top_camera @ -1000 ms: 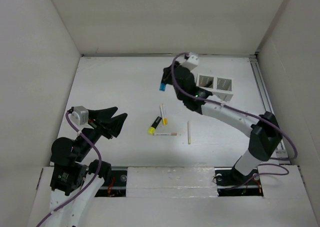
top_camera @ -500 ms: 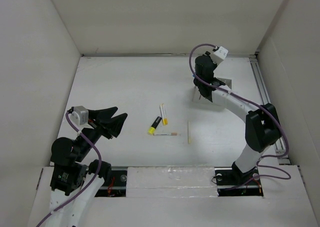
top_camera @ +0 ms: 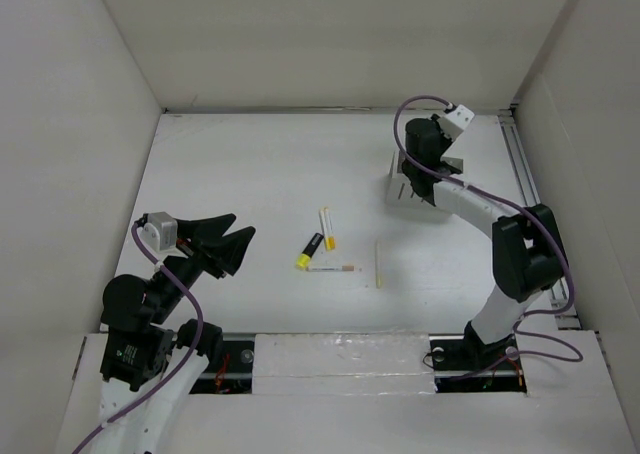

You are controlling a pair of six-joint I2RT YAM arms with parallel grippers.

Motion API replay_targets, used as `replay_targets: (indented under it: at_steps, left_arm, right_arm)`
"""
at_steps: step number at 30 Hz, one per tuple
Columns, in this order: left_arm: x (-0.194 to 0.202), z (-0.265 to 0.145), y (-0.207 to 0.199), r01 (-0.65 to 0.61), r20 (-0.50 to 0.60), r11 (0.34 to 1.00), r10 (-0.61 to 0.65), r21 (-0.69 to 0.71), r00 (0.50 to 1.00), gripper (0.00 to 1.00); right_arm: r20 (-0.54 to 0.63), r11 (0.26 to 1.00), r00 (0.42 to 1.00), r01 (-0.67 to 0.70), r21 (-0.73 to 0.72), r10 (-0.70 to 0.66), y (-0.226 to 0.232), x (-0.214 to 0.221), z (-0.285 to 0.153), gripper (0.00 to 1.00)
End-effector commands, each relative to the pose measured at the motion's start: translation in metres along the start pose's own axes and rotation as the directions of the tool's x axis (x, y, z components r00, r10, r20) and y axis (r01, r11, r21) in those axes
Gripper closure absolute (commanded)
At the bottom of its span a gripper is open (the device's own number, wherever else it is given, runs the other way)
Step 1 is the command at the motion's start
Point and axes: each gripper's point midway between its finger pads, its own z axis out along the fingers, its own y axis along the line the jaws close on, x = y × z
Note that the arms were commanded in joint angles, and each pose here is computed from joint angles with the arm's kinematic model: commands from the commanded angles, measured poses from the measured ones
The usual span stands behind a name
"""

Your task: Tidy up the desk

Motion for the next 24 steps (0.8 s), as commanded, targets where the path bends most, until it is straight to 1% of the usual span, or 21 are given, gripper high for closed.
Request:
replay_targets:
  at_steps: [1, 5, 9, 14, 19, 21, 22, 24]
  left_arm:
    - [-0.009, 0.002, -0.005, -0.011, 0.040, 1.000, 0.010, 0.027, 0.999, 0.49]
    - [-0.009, 0.002, -0.005, -0.011, 0.040, 1.000, 0.010, 0.027, 0.999, 0.49]
    - [-0.007, 0.004, -0.004, -0.007, 0.024, 1.000, 0.007, 0.027, 1.000, 0.49]
    - [-0.009, 0.003, -0.004, -0.009, 0.036, 1.000, 0.009, 0.024, 0.999, 0.49]
    - [-0.009, 0.003, -0.005, -0.010, 0.036, 1.000, 0.009, 0.028, 0.999, 0.49]
    - [-0.009, 0.003, -0.006, -0.011, 0.033, 0.999, 0.010, 0.031, 0.999, 0.49]
    - [-0.009, 0.002, -0.006, -0.012, 0.035, 0.999, 0.011, 0.030, 0.999, 0.49]
    - [-0.010, 0.002, -0.005, -0.014, 0.043, 1.000, 0.012, 0.026, 0.999, 0.49]
  right_arm:
    - [0.047, 0.998, 0.997, -0.063, 0.024, 0.062, -0.001, -0.020, 0.005, 1.00]
    - [0.031, 0.998, 0.999, -0.041, 0.054, 0.039, -0.006, -0.005, 0.010, 1.00]
    - [0.023, 0.997, 0.999, -0.046, 0.056, 0.045, -0.006, -0.001, 0.010, 1.00]
    - [0.021, 0.998, 0.998, -0.056, 0.041, 0.055, -0.002, 0.006, -0.001, 0.91]
    - [0.018, 0.999, 1.000, -0.026, 0.047, 0.026, -0.001, 0.017, -0.006, 0.90]
    - [0.030, 0.998, 0.999, -0.025, 0.053, 0.024, 0.001, 0.017, -0.007, 0.88]
    - [0.028, 0.999, 1.000, -0.015, 0.046, 0.013, 0.004, 0.018, -0.009, 0.87]
    - [0.036, 0.998, 0.999, -0.005, 0.055, 0.003, 0.006, 0.019, -0.011, 0.75]
